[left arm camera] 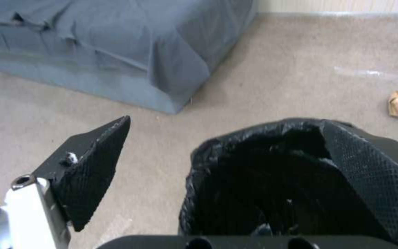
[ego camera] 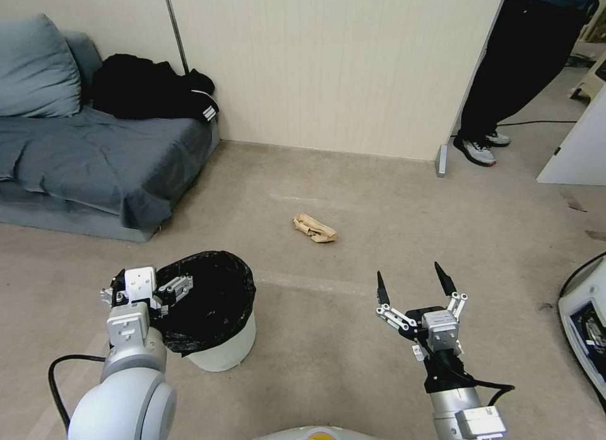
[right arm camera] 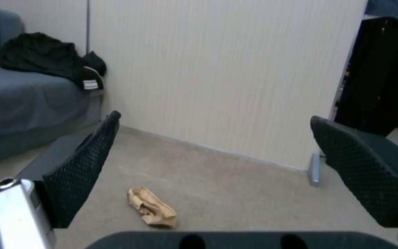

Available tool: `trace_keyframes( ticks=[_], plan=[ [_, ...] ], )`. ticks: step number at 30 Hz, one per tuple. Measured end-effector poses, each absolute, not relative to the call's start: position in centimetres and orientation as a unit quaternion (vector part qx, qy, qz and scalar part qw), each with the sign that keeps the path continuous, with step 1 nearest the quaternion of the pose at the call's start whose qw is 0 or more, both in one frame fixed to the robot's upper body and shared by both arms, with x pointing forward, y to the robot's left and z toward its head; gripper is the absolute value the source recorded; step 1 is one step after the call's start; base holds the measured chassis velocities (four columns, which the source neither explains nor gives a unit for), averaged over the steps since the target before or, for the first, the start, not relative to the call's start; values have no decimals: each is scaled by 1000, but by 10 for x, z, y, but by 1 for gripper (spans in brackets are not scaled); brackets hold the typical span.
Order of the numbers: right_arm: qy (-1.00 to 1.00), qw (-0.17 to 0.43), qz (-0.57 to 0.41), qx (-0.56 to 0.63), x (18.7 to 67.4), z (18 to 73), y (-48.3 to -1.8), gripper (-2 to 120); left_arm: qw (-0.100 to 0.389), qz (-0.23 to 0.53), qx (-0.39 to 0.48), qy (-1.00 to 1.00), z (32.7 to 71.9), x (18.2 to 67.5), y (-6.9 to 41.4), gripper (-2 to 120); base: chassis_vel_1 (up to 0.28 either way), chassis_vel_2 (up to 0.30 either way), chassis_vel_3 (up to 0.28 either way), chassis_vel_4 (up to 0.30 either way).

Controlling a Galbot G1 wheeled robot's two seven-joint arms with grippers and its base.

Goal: Pick up the trash bin, then pick up the garbage from the floor and place it into the trash bin.

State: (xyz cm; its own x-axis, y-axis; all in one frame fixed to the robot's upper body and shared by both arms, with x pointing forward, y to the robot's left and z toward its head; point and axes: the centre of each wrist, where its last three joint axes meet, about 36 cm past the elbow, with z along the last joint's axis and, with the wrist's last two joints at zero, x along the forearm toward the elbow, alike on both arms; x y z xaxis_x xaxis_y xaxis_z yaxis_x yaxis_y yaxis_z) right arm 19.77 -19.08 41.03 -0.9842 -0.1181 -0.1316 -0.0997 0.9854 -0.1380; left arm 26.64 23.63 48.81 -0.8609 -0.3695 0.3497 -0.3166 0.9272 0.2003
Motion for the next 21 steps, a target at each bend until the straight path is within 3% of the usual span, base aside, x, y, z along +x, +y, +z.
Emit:
trace_keyframes(
  ticks=[21],
  plan=[
    [994,60,-66,-59,195,405,-191,100,263,-45,211,-940,444,295,253,100,0,0,0,0]
  ],
)
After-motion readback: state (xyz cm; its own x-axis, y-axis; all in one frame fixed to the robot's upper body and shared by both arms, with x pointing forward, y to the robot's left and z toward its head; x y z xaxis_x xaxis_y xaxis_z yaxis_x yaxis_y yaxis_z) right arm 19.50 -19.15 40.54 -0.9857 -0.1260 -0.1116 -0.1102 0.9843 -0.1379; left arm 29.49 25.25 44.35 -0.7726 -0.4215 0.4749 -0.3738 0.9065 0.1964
